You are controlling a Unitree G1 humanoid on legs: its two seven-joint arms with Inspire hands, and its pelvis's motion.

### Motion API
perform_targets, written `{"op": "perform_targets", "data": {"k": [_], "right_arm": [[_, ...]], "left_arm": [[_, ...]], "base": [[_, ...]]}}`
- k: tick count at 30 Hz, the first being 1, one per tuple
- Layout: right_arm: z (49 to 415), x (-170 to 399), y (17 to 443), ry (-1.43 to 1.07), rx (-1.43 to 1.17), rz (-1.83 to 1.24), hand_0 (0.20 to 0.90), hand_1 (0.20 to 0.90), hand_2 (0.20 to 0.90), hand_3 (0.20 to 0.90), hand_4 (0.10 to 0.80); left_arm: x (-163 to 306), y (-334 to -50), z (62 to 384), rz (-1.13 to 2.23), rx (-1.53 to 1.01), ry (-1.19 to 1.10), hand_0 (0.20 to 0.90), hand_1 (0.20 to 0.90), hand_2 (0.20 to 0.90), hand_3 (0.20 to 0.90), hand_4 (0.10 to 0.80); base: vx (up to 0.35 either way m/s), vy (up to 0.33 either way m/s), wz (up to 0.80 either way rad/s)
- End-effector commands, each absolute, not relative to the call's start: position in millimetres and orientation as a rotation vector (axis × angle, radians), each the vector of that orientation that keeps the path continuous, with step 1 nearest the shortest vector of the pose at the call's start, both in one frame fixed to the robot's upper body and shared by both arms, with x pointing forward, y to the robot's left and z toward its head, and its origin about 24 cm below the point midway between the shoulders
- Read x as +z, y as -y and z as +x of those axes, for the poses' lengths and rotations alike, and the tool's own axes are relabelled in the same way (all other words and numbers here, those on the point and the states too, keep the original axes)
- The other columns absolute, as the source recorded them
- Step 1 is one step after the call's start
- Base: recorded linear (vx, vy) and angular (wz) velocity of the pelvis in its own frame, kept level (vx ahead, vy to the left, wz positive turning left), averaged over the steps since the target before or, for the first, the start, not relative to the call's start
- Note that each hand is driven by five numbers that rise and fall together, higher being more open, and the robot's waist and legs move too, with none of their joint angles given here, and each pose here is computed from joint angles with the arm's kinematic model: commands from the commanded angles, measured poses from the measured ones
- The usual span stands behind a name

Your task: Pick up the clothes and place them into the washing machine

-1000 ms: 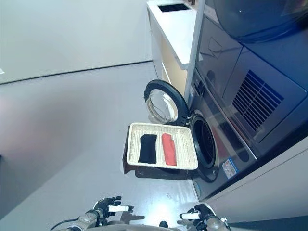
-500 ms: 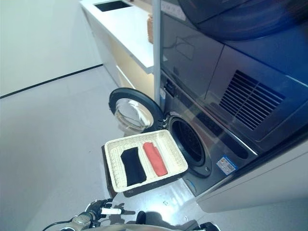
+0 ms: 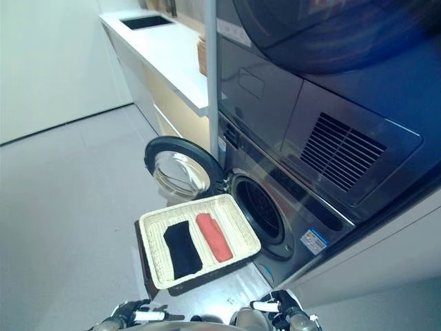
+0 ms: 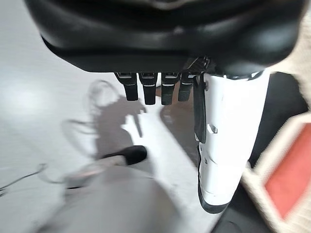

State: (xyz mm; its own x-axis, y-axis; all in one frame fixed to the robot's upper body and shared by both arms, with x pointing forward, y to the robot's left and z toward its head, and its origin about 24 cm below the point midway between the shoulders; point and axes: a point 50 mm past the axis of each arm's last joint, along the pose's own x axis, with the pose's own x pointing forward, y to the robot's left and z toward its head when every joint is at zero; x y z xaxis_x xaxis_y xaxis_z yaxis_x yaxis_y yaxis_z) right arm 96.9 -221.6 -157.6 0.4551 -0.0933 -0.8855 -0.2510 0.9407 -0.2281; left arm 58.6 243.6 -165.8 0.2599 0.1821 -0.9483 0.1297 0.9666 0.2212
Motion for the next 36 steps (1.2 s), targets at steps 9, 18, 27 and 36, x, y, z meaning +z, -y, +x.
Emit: {"op": "perform_targets", "data": {"k": [9,18,27,36], "right_arm": [[102,-147,254,-1.054,0.006,-0.393,0.9,0.9,0.9,0.9,0.8],[106,-144,271,-1.088,-0.031,-0.405,0.9,0.9,0.9,0.9,0.8],[96,-145,277,-1.135,-0.029,-0.411,0.9,0.9,0.9,0.9,0.8],[75,-147,289,-1.22,-0.079,-0.431,0.9,0.9,0.9,0.9,0.8]], "left_arm": [[-141,-222,156,0.335,-0.016,-0.935,0.9,0.9,0.9,0.9,0.8],[-152,-214,136,0.45,-0.157,-1.031,0.9,0.9,0.9,0.9,0.8],[-146,-237,141,0.502,-0.115,-1.037,0.9,0.9,0.9,0.9,0.8],[-143,-255,133,0.804,-0.274,-1.046,0.9,0.9,0.9,0.9,0.8]], "base": [[0.089,-0.067,-0.04],[0.1,0.198,-1.05],[-0.108,0.206,-1.3],[0.058,-0.023,-0.48]]}}
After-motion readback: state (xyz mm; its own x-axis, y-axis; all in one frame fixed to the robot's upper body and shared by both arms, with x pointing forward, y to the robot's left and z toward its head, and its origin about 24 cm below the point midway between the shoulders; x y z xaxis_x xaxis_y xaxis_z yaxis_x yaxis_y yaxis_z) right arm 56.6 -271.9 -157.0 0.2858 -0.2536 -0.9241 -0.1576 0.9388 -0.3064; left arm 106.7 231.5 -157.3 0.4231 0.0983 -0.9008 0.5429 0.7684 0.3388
